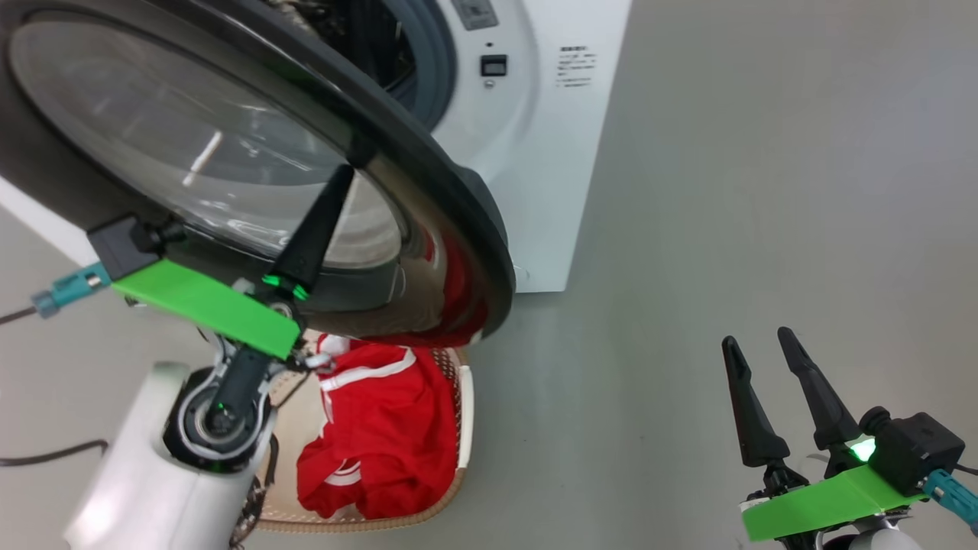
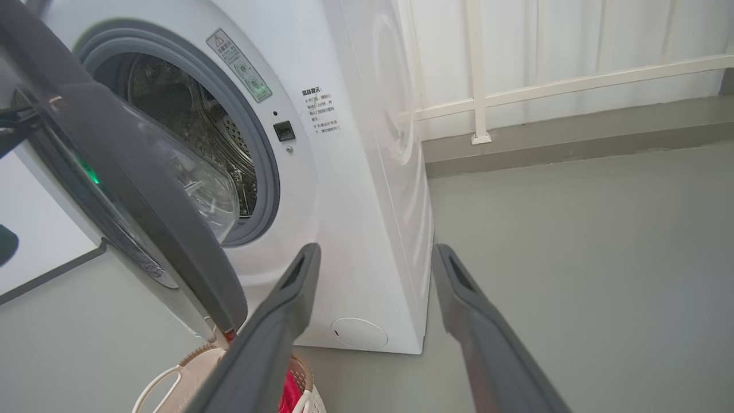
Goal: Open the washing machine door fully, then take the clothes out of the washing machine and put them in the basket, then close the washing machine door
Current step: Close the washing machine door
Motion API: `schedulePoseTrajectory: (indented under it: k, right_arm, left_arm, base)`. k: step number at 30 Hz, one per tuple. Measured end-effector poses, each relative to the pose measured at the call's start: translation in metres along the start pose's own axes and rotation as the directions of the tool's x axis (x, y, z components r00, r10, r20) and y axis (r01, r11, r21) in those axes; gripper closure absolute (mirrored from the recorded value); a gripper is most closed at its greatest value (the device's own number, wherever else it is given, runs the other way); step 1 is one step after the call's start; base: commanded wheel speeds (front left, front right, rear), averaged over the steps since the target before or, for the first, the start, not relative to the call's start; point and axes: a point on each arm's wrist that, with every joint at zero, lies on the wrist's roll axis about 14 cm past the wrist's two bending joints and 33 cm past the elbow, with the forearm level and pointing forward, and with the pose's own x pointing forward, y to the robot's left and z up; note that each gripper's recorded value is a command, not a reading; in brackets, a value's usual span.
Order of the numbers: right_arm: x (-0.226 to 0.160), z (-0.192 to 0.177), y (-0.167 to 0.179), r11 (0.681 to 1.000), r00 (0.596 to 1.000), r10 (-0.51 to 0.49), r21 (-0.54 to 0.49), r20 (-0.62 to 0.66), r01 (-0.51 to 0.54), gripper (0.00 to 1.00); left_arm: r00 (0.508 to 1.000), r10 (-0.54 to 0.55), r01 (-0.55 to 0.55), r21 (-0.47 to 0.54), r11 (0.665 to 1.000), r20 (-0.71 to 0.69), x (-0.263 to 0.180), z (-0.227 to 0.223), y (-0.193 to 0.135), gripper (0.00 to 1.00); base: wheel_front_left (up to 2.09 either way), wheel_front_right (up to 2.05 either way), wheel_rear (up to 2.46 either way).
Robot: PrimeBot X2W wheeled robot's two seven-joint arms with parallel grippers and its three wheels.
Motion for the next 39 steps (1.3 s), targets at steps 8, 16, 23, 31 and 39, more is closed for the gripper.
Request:
schedulePoseTrajectory:
  k: [8,16,23,31,39]
  right_arm:
    - [-0.009,0.003,-0.015,0.999,0.999,-0.052,-0.002,0.008,0.052,0.0]
    - [-0.015,0.004,-0.024,0.996,0.996,-0.086,-0.003,0.01,0.086,0.0]
    - [-0.014,0.01,-0.026,0.996,0.995,-0.094,-0.005,0.027,0.094,0.0]
    - [-0.013,0.016,-0.022,0.997,0.996,-0.082,-0.004,0.046,0.082,0.0]
    - [-0.014,0.022,-0.015,0.998,0.996,-0.062,-0.005,0.064,0.062,0.0]
  left_arm:
    - [0.999,-0.013,0.013,0.003,1.0,0.034,0.026,0.005,-0.001,1.0]
    - [0.998,-0.036,0.035,0.02,0.999,0.051,0.05,0.011,-0.009,1.0]
    - [0.998,-0.032,0.032,0.005,0.999,0.061,0.054,0.011,-0.008,1.0]
    - [0.998,-0.026,0.023,0.042,0.999,0.054,0.039,0.008,-0.007,1.0]
    - [0.994,0.076,-0.079,0.028,0.997,0.076,-0.004,0.001,0.027,1.0]
  base:
    - [0.0,0.0,0.0]
    - [0.0,0.0,0.0]
    - [0.0,0.0,0.0]
    - [0.0,0.0,0.0]
    - [0.0,0.0,0.0]
